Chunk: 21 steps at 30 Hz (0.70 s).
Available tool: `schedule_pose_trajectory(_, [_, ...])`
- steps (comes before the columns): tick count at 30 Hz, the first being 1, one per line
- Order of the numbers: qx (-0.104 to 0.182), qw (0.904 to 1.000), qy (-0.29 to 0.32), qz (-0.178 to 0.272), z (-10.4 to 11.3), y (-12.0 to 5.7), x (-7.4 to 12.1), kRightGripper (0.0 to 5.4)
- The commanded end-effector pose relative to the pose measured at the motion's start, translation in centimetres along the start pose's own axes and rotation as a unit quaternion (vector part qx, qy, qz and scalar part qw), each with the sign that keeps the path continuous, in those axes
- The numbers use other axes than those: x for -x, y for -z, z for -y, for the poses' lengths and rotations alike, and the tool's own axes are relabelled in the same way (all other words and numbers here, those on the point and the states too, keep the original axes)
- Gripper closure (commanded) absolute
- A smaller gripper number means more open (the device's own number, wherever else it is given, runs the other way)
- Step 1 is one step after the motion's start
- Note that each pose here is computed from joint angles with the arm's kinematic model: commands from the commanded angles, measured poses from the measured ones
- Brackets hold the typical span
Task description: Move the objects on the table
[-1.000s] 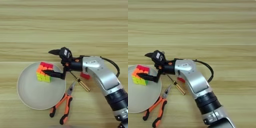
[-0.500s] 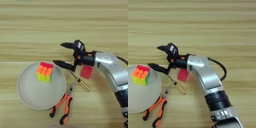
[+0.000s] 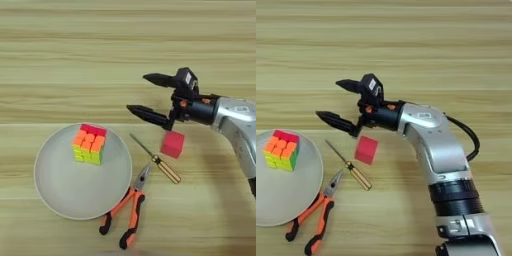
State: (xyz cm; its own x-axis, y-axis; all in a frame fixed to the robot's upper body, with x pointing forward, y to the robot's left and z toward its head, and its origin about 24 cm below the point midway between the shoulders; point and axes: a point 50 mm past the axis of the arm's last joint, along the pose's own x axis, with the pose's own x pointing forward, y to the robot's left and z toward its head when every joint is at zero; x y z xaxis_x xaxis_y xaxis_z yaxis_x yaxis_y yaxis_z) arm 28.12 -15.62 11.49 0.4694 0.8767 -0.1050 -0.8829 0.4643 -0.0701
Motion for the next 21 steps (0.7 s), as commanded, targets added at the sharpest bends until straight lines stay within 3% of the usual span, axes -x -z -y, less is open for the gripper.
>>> schedule_pose_trajectory(1, [0.068, 0.9968, 0.026, 0.035, 1.6, -3.4, 1.2, 0.04])
schedule_pose_trajectory(15, [0.074, 0.9939, 0.079, 0.017, 4.0, -3.1, 4.2, 0.04])
schedule_pose_trajectory(21, [0.061, 0.995, 0.078, -0.013, 4.5, -2.0, 5.8, 0.04])
